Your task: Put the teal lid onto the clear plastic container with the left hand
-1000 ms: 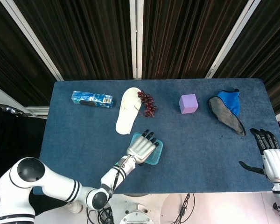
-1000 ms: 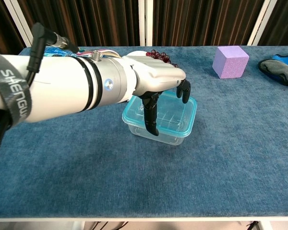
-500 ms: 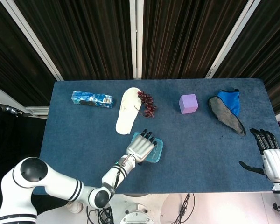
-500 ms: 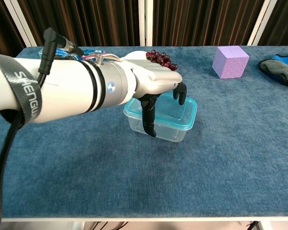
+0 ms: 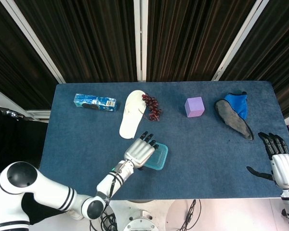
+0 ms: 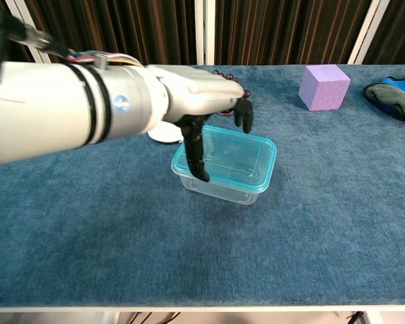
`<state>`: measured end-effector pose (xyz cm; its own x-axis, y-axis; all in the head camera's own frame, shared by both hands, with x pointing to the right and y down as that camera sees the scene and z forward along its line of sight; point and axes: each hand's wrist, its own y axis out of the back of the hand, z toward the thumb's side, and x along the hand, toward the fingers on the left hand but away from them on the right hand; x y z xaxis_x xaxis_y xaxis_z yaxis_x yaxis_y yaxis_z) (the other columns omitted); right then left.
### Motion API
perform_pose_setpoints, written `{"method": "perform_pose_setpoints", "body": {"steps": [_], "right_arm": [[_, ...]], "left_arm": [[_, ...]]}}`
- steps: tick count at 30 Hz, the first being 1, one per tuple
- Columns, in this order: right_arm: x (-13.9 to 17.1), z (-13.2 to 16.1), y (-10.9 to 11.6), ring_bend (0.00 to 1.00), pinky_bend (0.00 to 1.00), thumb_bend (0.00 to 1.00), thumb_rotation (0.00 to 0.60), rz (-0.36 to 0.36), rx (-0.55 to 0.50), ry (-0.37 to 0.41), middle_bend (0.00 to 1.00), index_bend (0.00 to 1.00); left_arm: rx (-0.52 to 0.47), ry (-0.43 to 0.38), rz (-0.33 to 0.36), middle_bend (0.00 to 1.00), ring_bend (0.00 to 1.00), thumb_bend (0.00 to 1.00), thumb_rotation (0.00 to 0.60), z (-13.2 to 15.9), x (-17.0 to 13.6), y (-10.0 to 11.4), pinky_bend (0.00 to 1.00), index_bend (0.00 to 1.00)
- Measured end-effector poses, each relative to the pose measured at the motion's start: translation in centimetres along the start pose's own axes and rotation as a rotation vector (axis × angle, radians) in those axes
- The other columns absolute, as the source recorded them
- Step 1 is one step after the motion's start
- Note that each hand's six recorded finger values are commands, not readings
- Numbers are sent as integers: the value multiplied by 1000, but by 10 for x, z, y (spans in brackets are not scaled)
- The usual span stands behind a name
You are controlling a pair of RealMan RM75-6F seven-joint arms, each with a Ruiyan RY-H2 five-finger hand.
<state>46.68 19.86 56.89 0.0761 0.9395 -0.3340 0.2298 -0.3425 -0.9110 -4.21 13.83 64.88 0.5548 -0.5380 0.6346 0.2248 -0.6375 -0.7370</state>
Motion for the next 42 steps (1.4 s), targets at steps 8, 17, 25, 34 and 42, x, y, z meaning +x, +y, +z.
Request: {"method": "perform_pose_setpoints", "body": {"steps": [8, 17, 25, 34, 42], "right_arm": [[-1, 6, -2, 0, 0, 26, 600, 2, 2, 13, 83, 0], [2, 6, -1, 0, 0, 26, 600, 1, 7, 9, 83, 0], [2, 9, -1, 0, 0, 26, 600, -1, 8, 11, 83, 0], [4, 11, 1, 0, 0, 26, 600, -9, 10, 17, 83, 0], [5, 11, 1, 0, 0, 26, 600, -10, 9, 17, 83, 0]], "left_arm": [[2, 27, -36, 174, 0, 83, 600, -16, -9, -16, 0, 240], [-15, 53, -69, 174, 0, 83, 600, -25, -4, -30, 0, 240], [-24, 54, -77, 174, 0, 83, 600, -27, -5, -35, 0, 241], [-4, 9, -2, 174, 0, 82, 600, -21, -21, -23, 0, 245], [26, -21, 11, 174, 0, 82, 600, -27, -49, -35, 0, 248]]}}
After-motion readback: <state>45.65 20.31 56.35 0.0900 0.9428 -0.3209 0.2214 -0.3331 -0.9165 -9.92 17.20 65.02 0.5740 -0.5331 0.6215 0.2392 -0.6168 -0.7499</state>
